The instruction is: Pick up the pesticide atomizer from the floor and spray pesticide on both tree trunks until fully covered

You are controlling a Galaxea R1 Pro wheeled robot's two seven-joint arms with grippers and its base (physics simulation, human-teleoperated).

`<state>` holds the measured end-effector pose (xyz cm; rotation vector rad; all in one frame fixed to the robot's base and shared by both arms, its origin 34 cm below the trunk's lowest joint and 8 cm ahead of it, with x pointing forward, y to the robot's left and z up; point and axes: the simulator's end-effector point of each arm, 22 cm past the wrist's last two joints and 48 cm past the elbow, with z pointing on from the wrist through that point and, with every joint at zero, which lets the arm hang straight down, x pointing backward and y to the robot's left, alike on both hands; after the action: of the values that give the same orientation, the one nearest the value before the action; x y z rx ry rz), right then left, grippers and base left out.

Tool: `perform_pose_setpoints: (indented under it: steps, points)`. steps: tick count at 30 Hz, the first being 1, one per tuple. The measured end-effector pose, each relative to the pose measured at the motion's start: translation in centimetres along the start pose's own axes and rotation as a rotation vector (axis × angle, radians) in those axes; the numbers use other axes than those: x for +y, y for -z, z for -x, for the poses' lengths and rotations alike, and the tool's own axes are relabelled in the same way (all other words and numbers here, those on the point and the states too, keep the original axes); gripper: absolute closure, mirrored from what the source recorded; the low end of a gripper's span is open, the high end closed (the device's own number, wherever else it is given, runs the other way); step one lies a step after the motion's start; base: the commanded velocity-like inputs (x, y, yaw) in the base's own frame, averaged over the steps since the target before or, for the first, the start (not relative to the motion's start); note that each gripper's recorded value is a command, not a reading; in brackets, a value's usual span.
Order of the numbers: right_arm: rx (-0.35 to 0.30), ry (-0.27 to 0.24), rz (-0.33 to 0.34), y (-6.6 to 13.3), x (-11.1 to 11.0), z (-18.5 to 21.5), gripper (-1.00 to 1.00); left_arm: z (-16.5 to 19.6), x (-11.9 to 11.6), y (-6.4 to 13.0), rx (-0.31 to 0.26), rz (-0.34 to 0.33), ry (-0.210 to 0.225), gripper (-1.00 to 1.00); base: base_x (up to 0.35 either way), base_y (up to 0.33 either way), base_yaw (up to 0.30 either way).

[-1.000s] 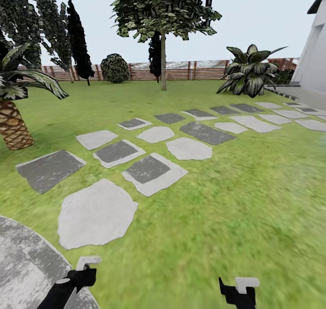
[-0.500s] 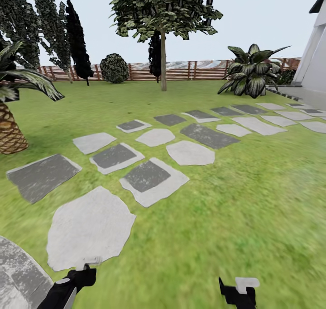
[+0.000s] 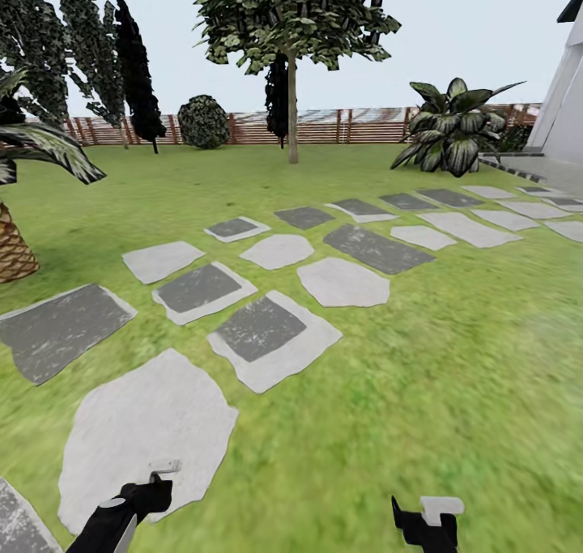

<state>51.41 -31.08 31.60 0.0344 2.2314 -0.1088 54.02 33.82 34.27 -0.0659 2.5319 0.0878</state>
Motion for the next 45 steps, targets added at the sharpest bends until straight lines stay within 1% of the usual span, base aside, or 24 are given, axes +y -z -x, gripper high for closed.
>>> perform_pose_setpoints:
  steps: [45]
  points:
    - [0.001, 0.000, 0.000, 0.01, 0.01, -0.04, -1.00, -0.11, 0.01, 0.01, 0.001, 0.000, 0.000, 1.00, 0.343, 0.000, 0.000]
